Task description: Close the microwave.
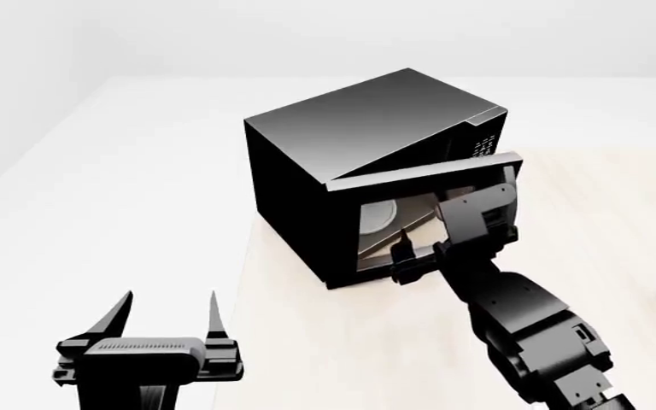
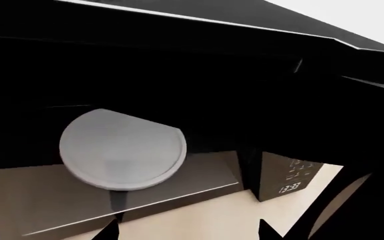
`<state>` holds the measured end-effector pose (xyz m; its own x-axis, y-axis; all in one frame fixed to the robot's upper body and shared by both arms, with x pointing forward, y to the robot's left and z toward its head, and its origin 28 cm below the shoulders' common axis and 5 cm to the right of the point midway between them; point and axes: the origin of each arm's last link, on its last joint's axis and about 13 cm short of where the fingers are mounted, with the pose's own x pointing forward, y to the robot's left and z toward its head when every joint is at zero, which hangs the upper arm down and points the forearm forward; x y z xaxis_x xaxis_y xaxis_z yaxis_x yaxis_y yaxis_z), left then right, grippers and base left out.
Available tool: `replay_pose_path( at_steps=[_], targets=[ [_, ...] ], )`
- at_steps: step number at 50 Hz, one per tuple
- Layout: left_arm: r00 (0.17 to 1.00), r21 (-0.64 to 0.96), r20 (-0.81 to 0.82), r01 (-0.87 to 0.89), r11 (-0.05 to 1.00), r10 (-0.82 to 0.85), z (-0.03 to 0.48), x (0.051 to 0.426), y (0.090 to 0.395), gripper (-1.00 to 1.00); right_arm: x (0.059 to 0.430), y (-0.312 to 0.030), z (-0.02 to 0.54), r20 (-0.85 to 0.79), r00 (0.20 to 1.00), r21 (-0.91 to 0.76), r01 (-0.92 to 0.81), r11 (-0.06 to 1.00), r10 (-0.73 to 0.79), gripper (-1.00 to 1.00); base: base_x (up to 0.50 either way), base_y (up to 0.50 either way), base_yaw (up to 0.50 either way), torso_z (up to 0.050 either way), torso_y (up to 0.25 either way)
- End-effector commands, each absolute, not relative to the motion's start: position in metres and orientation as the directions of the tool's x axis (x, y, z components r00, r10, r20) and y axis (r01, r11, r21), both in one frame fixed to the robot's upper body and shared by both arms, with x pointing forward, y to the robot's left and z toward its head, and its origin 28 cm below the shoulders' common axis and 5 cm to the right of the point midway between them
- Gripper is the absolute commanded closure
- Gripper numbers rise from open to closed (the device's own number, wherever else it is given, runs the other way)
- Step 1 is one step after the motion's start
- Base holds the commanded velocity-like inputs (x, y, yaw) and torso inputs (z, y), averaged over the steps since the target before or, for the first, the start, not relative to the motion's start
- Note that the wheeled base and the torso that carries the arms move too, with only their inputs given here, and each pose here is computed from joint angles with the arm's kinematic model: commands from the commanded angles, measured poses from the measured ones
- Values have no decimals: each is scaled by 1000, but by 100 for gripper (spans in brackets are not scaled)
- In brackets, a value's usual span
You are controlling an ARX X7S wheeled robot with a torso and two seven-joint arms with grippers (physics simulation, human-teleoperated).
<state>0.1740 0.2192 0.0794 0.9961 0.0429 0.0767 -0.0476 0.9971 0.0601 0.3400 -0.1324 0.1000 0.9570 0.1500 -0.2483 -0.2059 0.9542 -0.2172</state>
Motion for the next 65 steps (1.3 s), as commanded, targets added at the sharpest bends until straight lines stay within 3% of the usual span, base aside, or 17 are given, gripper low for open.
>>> replay_pose_path(
  at_steps=[1, 65],
  targets=[
    [996, 61, 75, -45, 997, 41, 79, 174, 219, -100, 350, -128, 111, -223, 960, -231, -224, 947, 172, -100, 0, 0, 0, 0, 0],
    [997, 65, 66, -53, 996, 49, 79, 175, 219, -100, 389, -132, 121, -259, 917, -268, -370, 890, 303, -100, 0, 0, 0, 0, 1]
  ],
)
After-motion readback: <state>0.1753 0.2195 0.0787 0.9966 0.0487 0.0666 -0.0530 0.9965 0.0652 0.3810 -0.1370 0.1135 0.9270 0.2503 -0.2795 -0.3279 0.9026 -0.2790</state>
